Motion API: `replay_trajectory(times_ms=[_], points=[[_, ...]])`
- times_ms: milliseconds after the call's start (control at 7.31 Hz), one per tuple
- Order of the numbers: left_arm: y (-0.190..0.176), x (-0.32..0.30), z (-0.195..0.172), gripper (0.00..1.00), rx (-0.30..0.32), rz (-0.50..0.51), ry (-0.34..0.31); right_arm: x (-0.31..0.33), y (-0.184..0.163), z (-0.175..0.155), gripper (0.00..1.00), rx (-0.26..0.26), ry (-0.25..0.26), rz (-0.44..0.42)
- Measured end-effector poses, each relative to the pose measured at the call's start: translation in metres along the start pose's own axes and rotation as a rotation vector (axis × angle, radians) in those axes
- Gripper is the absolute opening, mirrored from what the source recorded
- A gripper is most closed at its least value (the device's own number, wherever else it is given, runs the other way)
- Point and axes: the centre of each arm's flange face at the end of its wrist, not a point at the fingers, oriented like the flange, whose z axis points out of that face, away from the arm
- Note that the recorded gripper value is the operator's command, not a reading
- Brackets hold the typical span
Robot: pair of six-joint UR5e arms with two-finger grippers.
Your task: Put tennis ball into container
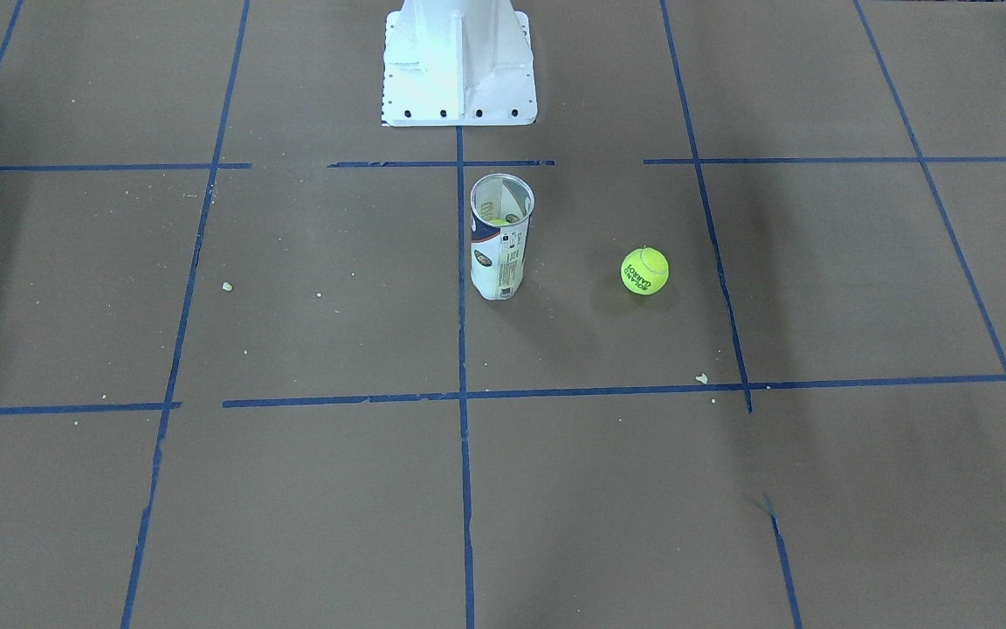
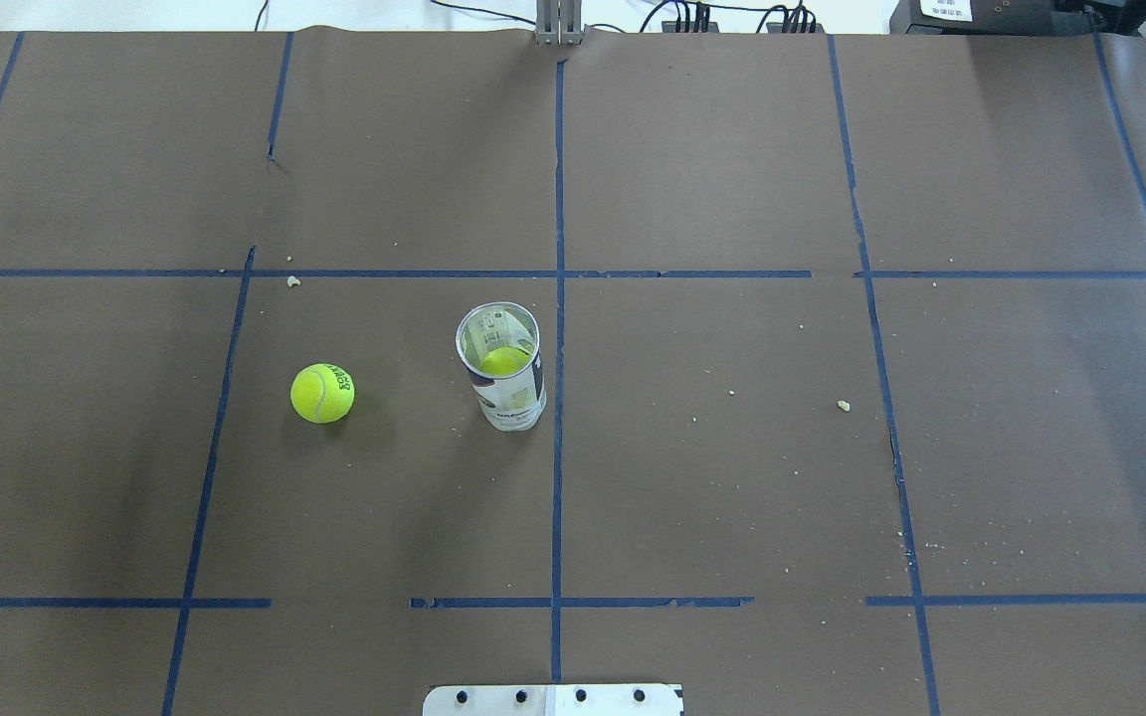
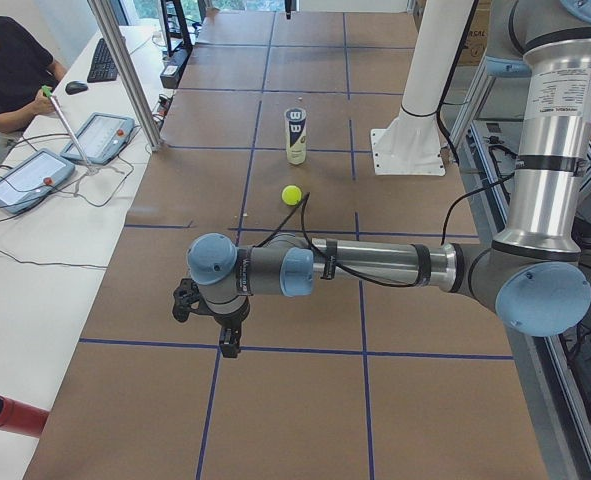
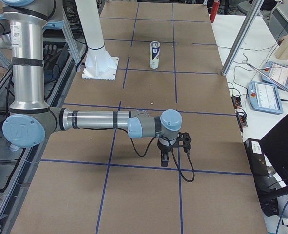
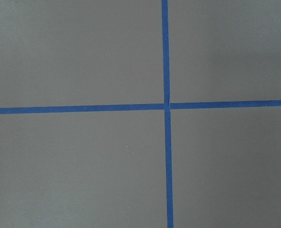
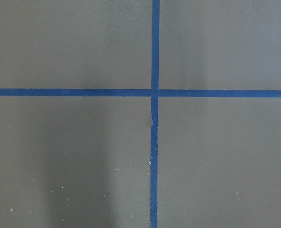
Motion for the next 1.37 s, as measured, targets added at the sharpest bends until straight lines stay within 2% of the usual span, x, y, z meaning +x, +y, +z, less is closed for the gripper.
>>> replay_trajectory(times_ms=[274, 547, 821, 958, 1232, 1368], points=[[-0.005, 0.004, -0.004, 1.0, 0.009, 0.011, -0.001, 0.0, 0.0, 0.0, 1.0, 0.0, 0.0, 0.0], [-0.031, 0.037, -0.026, 1.0, 0.053, 0.06, -0.002, 0.0, 0.0, 0.0, 1.0, 0.0, 0.0, 0.0], [-0.055, 0.148, -0.05, 1.0, 0.107, 0.104, 0.022, 0.0, 0.0, 0.0, 1.0, 0.0, 0.0, 0.0], [-0.052, 0.208, -0.055, 1.0, 0.121, 0.121, 0.043, 0.0, 0.0, 0.0, 1.0, 0.0, 0.0, 0.0], [-0.04, 0.305, -0.051, 1.0, 0.114, 0.109, 0.093, 0.0, 0.0, 0.0, 1.0, 0.0, 0.0, 0.0], [-0.036, 0.363, -0.037, 1.0, 0.097, 0.081, 0.102, 0.0, 0.0, 0.0, 1.0, 0.0, 0.0, 0.0]])
